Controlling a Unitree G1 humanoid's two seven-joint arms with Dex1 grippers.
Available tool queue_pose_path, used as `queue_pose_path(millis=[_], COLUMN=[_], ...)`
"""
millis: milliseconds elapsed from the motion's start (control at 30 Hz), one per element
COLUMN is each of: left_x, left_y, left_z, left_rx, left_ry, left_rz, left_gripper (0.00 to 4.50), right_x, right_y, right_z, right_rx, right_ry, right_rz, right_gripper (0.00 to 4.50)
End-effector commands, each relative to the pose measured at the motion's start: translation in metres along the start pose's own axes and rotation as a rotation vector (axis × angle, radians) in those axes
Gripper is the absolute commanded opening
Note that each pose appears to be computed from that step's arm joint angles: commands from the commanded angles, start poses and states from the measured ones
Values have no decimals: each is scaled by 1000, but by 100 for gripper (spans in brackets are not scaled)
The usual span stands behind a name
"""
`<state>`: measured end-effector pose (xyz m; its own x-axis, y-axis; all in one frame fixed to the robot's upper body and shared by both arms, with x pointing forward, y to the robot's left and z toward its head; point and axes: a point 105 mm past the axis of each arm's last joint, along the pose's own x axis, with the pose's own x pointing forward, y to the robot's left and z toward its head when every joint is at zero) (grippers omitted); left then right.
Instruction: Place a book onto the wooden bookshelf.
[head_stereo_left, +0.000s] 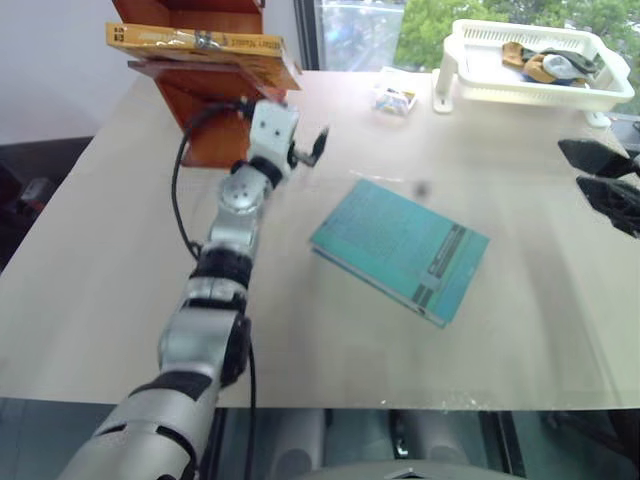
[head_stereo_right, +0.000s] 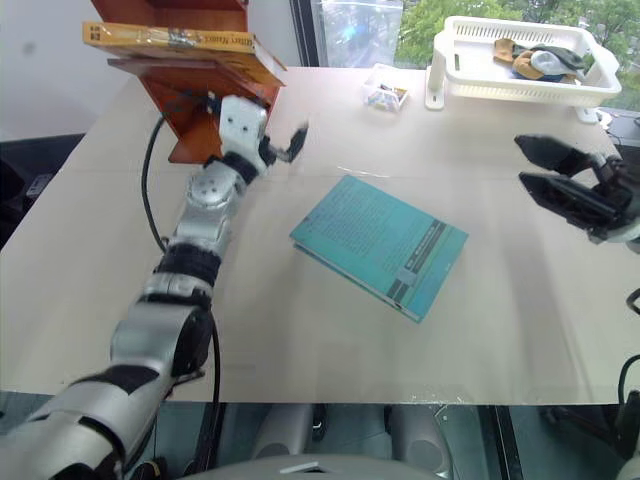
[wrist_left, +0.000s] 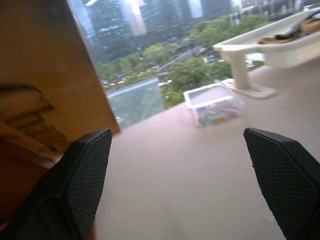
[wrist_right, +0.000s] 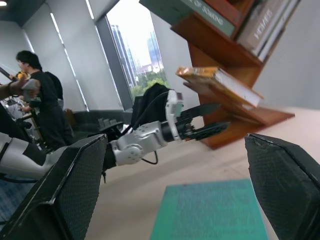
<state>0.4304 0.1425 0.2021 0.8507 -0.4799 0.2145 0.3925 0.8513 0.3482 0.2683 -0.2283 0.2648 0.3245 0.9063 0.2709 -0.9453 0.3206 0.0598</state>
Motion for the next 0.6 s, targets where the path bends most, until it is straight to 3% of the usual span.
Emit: queue_pose_path(millis=[33,133,333,600], left_x=[-34,-69,-142,-205], left_y=[-7,-2,-3,-22], left_z=[17,5,-12,-17], left_rx=[-98,-206,-252,-268], left_ry=[-32,68,265,386], left_rz=[-94,-56,9,105], left_gripper=[443,443,443,443], right_x=[-7,-16,-37,-60], right_y=[-8,-26,-43,-41], right_z=[-18,-43,-72,-108], right_rx=[-53,-83,-96,-93], right_ry=[86,160,217,356], right_rz=[-78,-202,-322,-322], right_gripper=[450,450,450,450])
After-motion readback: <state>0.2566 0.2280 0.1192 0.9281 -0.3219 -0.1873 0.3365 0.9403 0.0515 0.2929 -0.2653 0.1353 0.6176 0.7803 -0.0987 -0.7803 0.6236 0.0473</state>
